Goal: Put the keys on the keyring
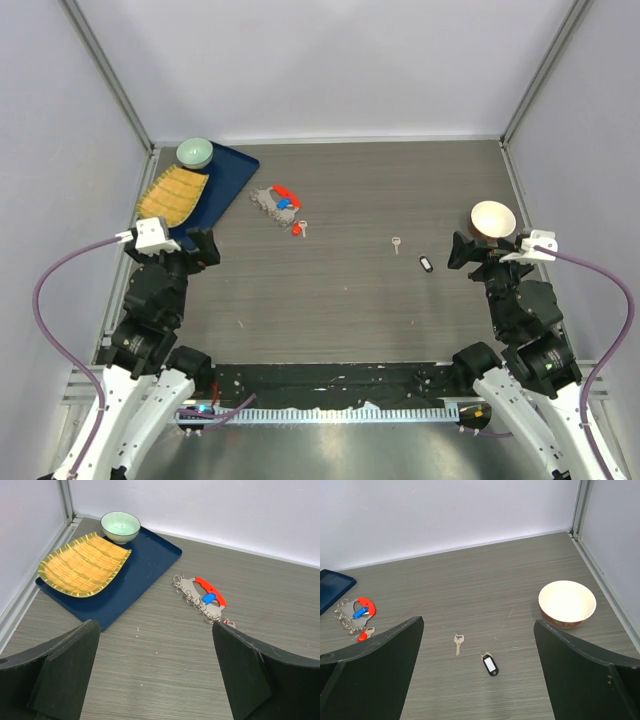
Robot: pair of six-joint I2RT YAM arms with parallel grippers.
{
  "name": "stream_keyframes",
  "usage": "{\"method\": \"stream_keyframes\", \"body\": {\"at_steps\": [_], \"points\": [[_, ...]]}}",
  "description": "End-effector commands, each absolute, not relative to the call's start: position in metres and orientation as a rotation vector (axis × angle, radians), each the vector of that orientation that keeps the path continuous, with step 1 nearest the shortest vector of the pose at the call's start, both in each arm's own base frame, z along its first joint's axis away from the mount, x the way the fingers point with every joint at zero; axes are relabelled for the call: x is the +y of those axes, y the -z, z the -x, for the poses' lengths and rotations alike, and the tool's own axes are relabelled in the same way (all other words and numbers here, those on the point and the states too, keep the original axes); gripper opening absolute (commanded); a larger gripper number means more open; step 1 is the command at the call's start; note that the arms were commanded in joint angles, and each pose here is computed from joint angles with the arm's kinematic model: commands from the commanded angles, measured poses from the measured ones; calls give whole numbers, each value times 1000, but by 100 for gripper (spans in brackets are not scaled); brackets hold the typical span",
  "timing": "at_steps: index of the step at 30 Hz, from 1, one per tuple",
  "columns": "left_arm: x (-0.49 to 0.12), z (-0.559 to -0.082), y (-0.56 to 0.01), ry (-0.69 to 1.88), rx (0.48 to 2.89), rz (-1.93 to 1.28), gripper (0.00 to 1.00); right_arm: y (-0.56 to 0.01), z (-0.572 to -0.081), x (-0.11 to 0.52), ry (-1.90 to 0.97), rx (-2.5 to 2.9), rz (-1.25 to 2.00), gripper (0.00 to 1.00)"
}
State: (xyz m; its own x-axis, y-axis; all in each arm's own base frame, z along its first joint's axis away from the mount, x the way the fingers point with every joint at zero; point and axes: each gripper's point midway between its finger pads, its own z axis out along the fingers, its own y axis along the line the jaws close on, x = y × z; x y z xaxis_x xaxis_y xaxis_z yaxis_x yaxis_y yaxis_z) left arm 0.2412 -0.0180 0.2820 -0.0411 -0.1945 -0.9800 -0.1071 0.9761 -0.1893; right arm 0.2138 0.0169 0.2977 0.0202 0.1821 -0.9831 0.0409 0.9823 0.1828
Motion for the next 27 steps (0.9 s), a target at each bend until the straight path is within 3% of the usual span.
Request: {"method": "stream_keyframes", "body": {"at_steps": [1,9,15,23,26,27], "points": [[-15,-247,-290,54,1587,240,100,-307,-215,11,-91,1516,-205,100],[-36,-273,-260,76,1740,209,100,-315,-208,19,-168,1467,-190,100],[-76,-311,-199,117,2092,195,100,-307,-210,25,-177,1494,-149,100],[-119,-398,-155,172,2184,314,100,-301,-207,27,-191,1500,-141,100],[-131,-426,-120,151,2254,297,92,-303,-206,29,-205,1491,-132,100],[-135,-433,-114,150,2266,271,85,-303,-205,29,-207,1488,-131,100]]}}
